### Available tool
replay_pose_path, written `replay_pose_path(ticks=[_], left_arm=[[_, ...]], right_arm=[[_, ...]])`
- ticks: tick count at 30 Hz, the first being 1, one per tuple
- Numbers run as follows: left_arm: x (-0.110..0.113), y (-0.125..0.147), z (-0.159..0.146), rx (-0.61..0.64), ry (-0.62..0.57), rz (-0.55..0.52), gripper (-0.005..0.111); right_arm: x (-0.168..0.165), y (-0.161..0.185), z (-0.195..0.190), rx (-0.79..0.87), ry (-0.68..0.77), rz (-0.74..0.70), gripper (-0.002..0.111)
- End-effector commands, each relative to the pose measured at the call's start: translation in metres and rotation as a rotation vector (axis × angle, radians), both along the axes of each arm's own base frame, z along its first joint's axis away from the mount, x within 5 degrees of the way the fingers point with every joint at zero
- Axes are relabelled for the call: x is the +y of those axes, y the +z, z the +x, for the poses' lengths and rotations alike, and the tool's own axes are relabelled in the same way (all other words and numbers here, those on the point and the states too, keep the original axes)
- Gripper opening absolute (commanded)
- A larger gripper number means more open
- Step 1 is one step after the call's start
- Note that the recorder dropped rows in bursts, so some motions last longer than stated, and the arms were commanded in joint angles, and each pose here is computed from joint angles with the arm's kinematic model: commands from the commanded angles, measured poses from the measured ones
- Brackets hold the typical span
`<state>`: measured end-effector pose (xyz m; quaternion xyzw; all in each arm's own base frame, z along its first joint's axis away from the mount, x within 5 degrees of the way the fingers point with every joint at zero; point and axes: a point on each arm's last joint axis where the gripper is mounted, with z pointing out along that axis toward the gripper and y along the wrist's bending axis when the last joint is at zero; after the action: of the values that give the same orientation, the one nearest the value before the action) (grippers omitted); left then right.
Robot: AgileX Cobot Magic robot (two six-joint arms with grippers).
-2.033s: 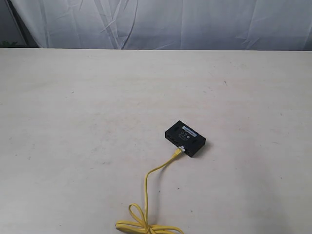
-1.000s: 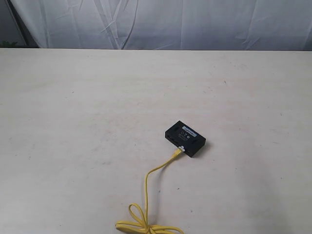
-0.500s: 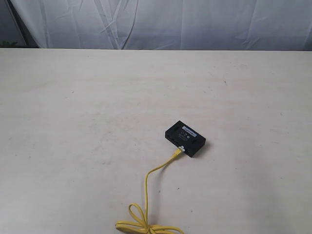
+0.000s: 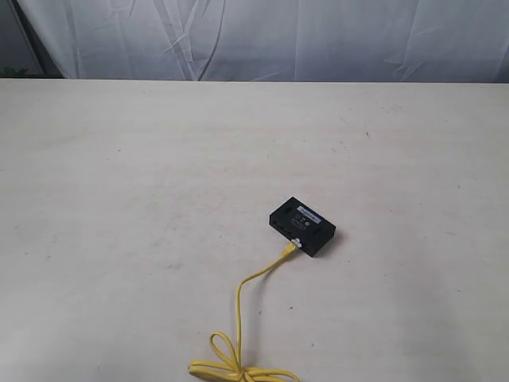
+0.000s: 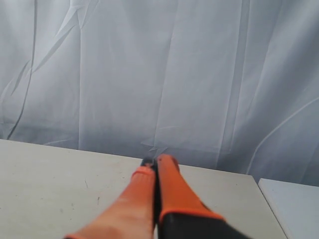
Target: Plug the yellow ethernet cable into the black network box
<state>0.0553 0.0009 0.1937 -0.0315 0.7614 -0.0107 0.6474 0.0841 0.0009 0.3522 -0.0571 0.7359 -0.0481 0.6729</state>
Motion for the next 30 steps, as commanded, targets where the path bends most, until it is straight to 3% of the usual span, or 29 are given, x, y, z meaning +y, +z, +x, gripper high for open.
replay_pose_path(ticks=[1,30], left_arm=[[0.0003,-0.0015,0.0003,-0.018,0.006,-0.009,0.000],[0.0008,-0.0015,0.0002,-0.017,0.008,0.014,0.000]], right_arm=[[-0.0004,-0.0005,-0.0007,-0.006,-0.006,0.002,-0.001],[-0.0014,-0.0005,-0.0007,-0.006,-0.014,-0.028,-0.001]])
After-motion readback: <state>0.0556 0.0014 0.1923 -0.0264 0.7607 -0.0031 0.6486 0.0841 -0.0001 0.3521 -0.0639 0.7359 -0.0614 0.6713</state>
